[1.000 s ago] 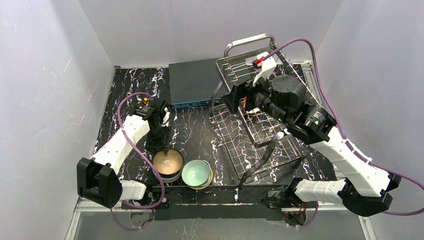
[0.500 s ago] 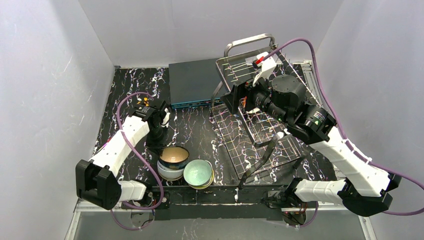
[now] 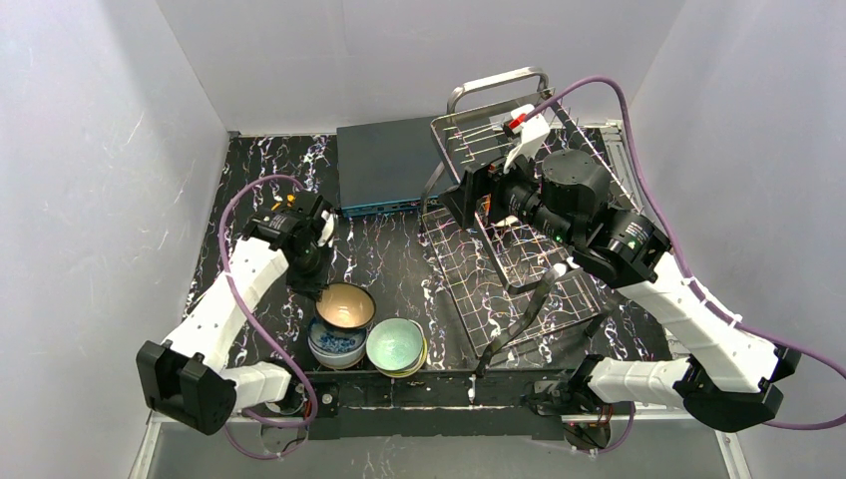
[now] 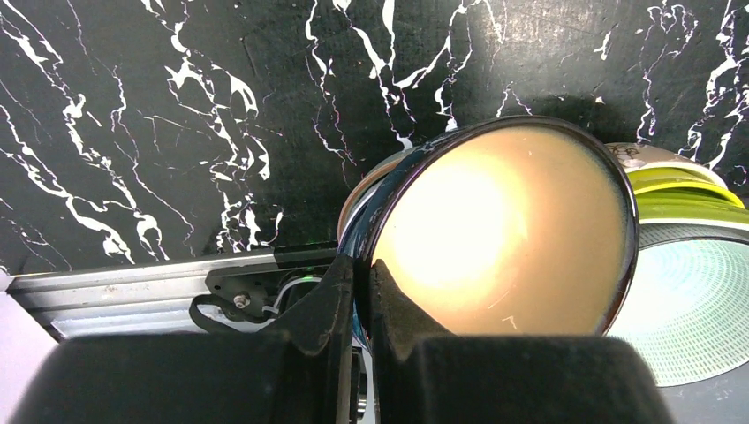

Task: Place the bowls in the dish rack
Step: Pick up the bowl from the center of the board, then place the bowl in the dish rack.

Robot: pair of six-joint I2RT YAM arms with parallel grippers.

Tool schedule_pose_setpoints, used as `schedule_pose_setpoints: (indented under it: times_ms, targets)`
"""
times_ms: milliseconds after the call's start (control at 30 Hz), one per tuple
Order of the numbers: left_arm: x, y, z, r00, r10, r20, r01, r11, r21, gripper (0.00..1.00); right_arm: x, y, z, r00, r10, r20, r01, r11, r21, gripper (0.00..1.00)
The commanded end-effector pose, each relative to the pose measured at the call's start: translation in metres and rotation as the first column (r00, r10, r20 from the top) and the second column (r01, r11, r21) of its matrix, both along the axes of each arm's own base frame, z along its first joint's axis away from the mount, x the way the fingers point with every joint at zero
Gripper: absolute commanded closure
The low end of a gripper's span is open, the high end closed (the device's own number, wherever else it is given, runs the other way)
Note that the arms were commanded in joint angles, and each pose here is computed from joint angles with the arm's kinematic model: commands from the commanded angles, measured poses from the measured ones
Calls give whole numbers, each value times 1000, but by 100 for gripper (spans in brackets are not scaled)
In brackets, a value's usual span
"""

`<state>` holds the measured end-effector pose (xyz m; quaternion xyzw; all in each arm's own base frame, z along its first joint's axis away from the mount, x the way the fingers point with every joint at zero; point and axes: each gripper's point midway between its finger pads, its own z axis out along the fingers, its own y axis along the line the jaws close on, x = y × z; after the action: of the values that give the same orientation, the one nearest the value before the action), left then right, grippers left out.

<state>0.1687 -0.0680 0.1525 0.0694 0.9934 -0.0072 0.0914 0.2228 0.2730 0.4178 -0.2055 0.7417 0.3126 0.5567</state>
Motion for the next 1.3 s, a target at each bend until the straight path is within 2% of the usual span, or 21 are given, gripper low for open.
schedule_pose_setpoints:
  times_ms: [0,167,367,600,833,900,1000,1267]
  targets:
    - [2,-3,23,996,-15,84,19,999,-44,100,0,6,20,999,9,39,-12,997,70,1]
    - [10,-8,38,985,-13,173,27,996,-83,100,0,7,20,999,15,38,-18,997,73,1]
    - [28,-12,60,942,32,333,15,990,-138,100,-1,6,22,999,15,41,-18,997,76,1]
    - [50,-16,89,853,88,515,18,980,-199,100,-1,6,23,999,14,39,-17,997,79,1]
    - [69,-13,119,715,175,677,9,966,-259,100,-1,3,23,999,4,41,-7,997,76,1]
    - [74,-10,125,676,210,707,-13,962,-273,100,-1,3,23,999,1,43,-5,997,76,1]
    - [80,-16,133,636,204,744,35,956,-292,100,0,2,22,999,-1,40,-2,997,74,1]
    - [98,-35,134,617,299,728,36,913,-406,100,1,0,22,999,-13,46,10,998,65,1]
